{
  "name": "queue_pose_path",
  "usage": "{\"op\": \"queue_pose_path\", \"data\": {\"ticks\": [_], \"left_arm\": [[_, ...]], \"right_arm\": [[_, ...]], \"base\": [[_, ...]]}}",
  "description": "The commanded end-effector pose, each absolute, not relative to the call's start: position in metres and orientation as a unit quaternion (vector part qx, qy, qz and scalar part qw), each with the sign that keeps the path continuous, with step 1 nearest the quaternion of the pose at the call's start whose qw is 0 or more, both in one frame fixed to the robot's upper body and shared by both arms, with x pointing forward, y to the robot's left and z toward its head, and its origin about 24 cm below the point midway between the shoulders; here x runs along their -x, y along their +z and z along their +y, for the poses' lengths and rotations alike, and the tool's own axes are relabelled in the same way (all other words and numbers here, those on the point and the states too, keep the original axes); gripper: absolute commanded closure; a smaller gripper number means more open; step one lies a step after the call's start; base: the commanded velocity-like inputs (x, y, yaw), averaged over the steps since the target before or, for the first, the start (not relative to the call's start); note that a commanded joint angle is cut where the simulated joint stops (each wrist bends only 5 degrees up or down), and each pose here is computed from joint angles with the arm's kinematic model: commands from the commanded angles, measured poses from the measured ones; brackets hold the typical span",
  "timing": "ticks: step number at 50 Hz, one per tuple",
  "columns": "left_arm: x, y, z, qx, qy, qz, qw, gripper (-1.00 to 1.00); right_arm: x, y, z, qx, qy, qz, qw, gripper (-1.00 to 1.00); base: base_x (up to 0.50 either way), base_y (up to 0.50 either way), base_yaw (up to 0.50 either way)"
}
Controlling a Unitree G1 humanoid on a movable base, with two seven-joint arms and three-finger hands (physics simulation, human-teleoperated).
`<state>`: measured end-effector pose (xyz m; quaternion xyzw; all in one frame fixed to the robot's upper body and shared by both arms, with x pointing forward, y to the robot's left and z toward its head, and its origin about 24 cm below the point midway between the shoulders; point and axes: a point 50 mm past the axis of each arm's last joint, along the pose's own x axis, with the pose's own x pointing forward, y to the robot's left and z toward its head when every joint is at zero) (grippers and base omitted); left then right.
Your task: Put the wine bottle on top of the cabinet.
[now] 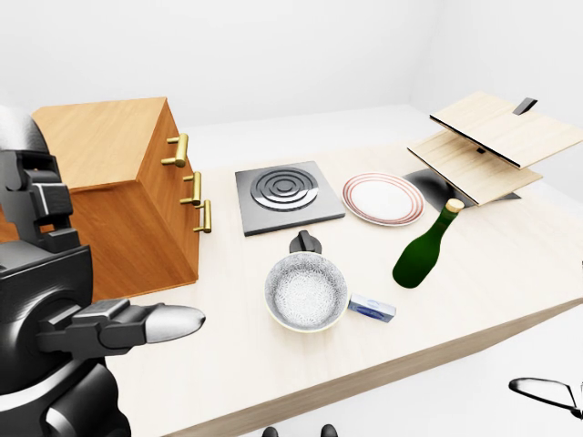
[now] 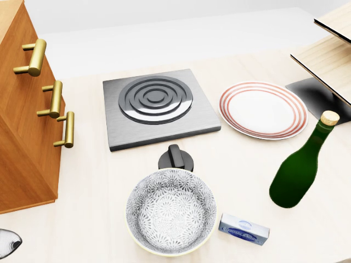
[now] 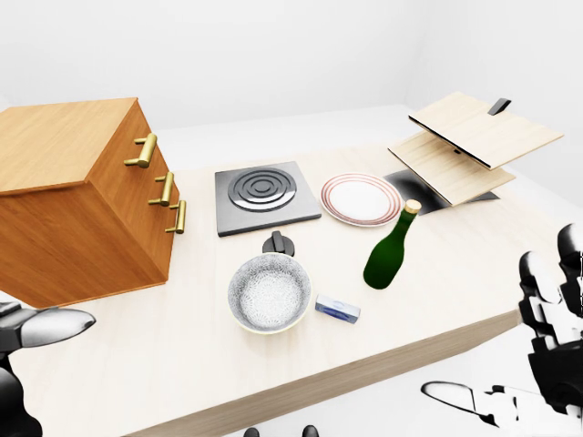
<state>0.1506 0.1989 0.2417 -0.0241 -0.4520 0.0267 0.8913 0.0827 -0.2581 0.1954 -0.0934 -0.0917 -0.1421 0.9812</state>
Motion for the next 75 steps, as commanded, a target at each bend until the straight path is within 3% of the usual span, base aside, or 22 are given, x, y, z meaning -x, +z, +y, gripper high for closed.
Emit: {"op": "queue_pose_path", "data": {"ticks": [1, 21, 48, 68, 75], "left_arm": [[-0.151, 0.240, 0.200, 0.021, 0.028, -0.446, 0.894, -1.00], [-0.154, 0.236, 0.199, 0.020, 0.027, -0.437, 0.899, -1.00], [-0.155, 0.236, 0.196, 0.021, 0.024, -0.437, 0.899, -1.00], [-0.155, 0.234, 0.196, 0.018, 0.024, -0.432, 0.901, -1.00], [-0.155, 0.234, 0.197, 0.017, 0.024, -0.431, 0.902, -1.00]], "right_arm": [[-0.093, 0.216, -0.257, 0.073, -0.133, -0.203, 0.967, -1.00], [-0.088, 0.216, -0.257, 0.097, -0.139, -0.272, 0.947, -1.00], [-0.069, 0.203, -0.261, 0.134, -0.162, -0.246, 0.946, -1.00], [-0.074, 0.199, -0.257, 0.173, -0.166, -0.264, 0.934, -1.00], [-0.080, 0.183, -0.261, 0.152, -0.167, -0.235, 0.945, -1.00]], "base": [[0.00, 0.00, 0.00], [0.00, 0.00, 0.00], [0.00, 0.00, 0.00], [0.00, 0.00, 0.00], [0.00, 0.00, 0.00]]}}
